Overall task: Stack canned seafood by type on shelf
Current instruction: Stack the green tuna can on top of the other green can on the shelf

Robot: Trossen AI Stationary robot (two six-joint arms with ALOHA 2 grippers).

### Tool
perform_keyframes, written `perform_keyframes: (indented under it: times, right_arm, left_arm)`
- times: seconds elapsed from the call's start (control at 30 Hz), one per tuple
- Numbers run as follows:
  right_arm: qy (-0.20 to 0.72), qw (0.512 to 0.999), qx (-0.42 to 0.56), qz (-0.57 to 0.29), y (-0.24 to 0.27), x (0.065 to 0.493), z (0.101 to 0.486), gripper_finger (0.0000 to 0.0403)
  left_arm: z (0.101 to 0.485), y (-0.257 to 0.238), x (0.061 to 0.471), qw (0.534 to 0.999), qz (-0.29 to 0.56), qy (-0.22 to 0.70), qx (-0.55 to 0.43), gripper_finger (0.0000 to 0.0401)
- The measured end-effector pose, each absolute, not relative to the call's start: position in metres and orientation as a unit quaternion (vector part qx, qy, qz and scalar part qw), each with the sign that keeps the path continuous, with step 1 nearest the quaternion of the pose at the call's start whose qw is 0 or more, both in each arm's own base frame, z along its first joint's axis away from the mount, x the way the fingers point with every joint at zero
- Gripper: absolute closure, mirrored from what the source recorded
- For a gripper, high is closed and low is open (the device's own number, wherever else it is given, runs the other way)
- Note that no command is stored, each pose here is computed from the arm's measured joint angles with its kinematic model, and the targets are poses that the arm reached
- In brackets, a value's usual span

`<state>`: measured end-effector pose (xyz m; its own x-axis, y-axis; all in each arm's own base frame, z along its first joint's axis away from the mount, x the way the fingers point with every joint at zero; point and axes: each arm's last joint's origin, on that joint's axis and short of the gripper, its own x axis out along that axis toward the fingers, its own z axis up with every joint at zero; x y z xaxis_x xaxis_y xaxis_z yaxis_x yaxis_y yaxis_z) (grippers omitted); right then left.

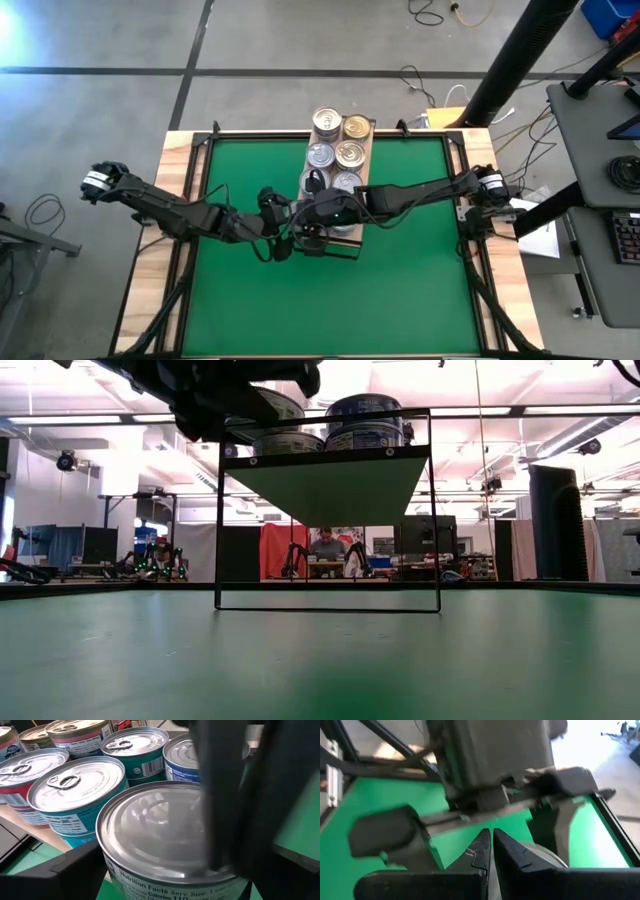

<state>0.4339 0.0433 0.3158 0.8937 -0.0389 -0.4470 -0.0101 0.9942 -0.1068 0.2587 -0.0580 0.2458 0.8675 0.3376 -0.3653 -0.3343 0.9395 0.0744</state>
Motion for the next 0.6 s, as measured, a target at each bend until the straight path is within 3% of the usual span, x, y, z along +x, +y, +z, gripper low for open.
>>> perform_keyframes:
  times: [0.2,0.6]
  right_arm:
    - [0.277,0.958,-0.061,-0.049,0.04,0.429,0.308,0.039]
    - [0.312,0.947,-0.05,-0.06,0.039,0.425,0.304,0.039]
  left_arm:
    - [0.246,-0.061,0.26,0.973,0.128,0.194,0.007,0.0001]
    - [0.246,-0.058,0.258,0.969,0.149,0.196,-0.005,0.0001]
